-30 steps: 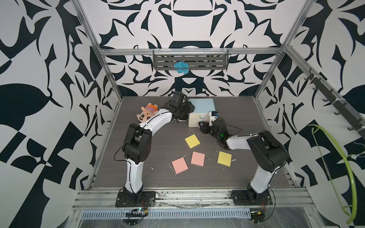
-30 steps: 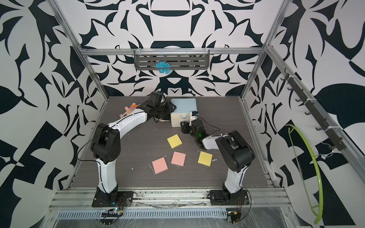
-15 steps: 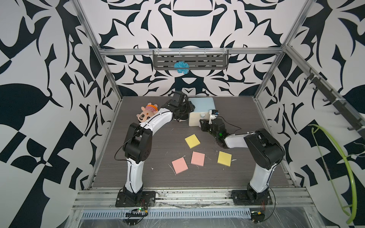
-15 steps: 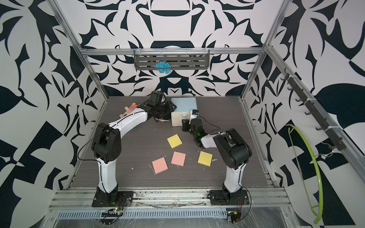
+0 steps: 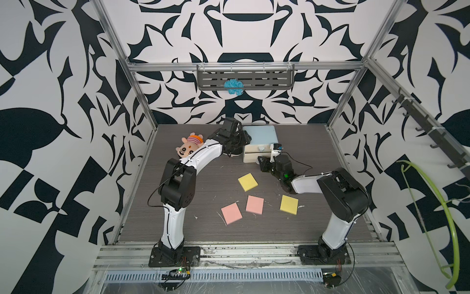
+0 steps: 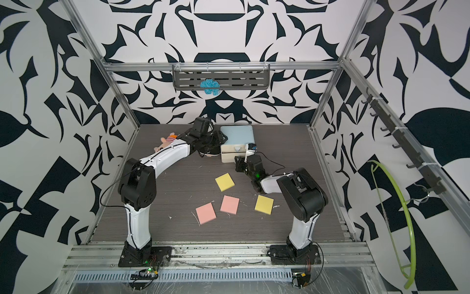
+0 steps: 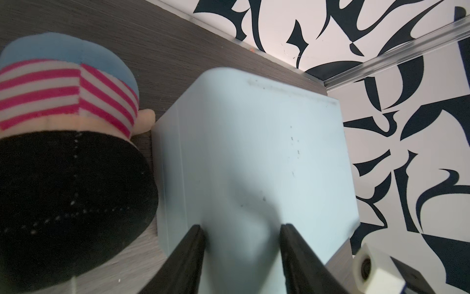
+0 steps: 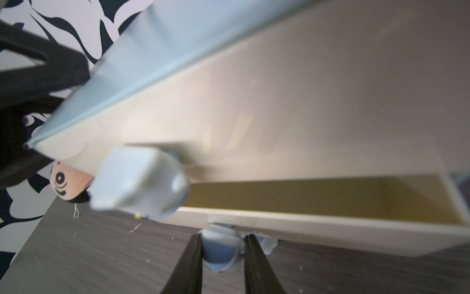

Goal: Please put the sticky notes in the drawer by color
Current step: Open the drawer in the storage box.

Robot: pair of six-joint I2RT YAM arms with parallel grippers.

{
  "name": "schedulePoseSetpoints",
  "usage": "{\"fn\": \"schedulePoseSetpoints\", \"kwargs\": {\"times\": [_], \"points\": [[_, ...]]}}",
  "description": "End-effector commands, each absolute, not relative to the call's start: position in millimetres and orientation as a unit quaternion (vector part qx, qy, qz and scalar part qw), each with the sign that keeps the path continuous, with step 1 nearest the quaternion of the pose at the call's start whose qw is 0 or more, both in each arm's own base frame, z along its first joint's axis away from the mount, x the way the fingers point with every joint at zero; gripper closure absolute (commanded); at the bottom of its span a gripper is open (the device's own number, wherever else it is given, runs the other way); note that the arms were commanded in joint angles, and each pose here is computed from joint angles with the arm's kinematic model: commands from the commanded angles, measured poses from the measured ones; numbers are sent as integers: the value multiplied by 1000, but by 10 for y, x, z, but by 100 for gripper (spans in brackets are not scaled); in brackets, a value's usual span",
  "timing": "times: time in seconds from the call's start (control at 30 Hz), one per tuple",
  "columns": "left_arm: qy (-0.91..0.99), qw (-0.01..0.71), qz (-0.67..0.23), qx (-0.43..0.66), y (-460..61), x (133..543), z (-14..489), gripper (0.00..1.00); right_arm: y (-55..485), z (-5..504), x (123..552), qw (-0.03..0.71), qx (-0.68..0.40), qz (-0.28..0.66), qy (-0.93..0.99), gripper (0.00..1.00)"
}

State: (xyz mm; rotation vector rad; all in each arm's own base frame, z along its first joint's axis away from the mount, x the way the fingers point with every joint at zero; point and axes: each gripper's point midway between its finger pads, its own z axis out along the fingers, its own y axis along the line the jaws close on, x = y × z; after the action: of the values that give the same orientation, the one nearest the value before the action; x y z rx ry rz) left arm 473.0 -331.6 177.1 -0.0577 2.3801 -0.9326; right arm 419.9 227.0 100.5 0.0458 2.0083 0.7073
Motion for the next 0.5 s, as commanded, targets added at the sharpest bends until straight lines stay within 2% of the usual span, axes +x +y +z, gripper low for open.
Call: {"fn": "schedulePoseSetpoints", "kwargs": {"times": [0.0,0.47], "points": [[913,219,-344,-8,-3482,4486,1408,47,2357,1141,4028,485,-3,314,816,87],[912,218,-347,-9,-3489,4474,1417,46,2212,1052,3527,459,-1,299,837,87]]}}
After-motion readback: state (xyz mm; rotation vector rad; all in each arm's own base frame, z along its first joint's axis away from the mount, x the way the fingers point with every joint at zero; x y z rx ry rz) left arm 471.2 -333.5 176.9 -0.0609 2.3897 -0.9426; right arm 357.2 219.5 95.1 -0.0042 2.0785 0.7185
